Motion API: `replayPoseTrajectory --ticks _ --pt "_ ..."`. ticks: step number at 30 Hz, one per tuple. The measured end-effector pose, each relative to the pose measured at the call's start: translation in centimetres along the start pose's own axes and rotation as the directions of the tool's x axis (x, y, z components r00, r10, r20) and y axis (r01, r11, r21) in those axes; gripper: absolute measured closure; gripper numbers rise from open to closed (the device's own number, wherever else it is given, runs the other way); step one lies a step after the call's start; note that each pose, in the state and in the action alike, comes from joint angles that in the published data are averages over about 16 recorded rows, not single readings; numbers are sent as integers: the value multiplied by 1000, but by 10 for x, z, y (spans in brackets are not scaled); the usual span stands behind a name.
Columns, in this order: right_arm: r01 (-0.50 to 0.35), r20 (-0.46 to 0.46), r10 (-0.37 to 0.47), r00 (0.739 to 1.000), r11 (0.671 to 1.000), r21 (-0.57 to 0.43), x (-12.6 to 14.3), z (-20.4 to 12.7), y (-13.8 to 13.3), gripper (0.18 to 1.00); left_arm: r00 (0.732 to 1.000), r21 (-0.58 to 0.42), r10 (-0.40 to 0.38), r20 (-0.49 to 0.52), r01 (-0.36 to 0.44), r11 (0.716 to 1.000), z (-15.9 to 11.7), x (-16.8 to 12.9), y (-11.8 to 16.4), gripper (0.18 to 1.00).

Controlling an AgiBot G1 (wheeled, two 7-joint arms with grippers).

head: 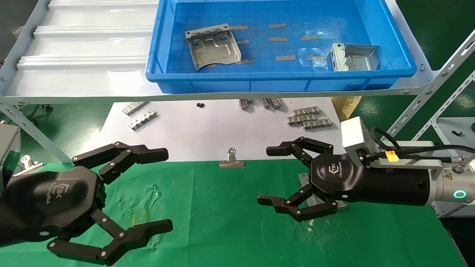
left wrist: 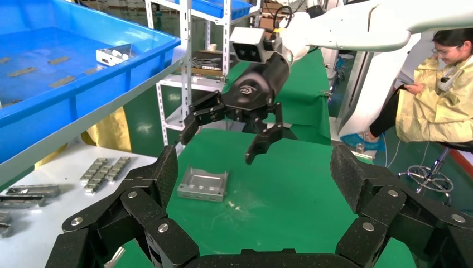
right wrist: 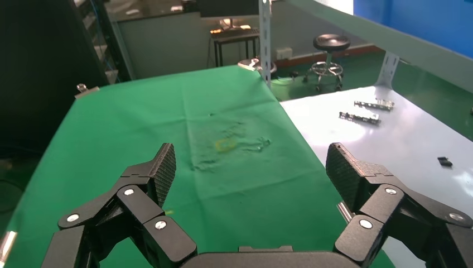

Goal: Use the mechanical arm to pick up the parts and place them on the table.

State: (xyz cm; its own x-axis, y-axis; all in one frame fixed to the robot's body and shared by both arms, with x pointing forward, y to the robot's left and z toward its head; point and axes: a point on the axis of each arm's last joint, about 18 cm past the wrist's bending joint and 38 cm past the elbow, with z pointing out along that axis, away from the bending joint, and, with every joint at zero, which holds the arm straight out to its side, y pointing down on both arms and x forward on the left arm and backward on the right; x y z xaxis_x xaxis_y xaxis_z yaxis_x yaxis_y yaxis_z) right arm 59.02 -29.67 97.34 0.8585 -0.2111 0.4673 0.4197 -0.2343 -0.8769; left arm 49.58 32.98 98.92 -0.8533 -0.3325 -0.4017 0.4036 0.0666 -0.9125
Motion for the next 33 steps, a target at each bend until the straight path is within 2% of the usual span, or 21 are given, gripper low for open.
replayPoseTrajectory --ticks 17,33 --pt "-19 19 17 1000 994 104 -37 -15 -25 179 1000 0 0 0 0 1000 0 0 0 184" --pt "-5 27 1 1000 991 132 -68 -32 -49 179 1000 0 0 0 0 1000 0 0 0 184"
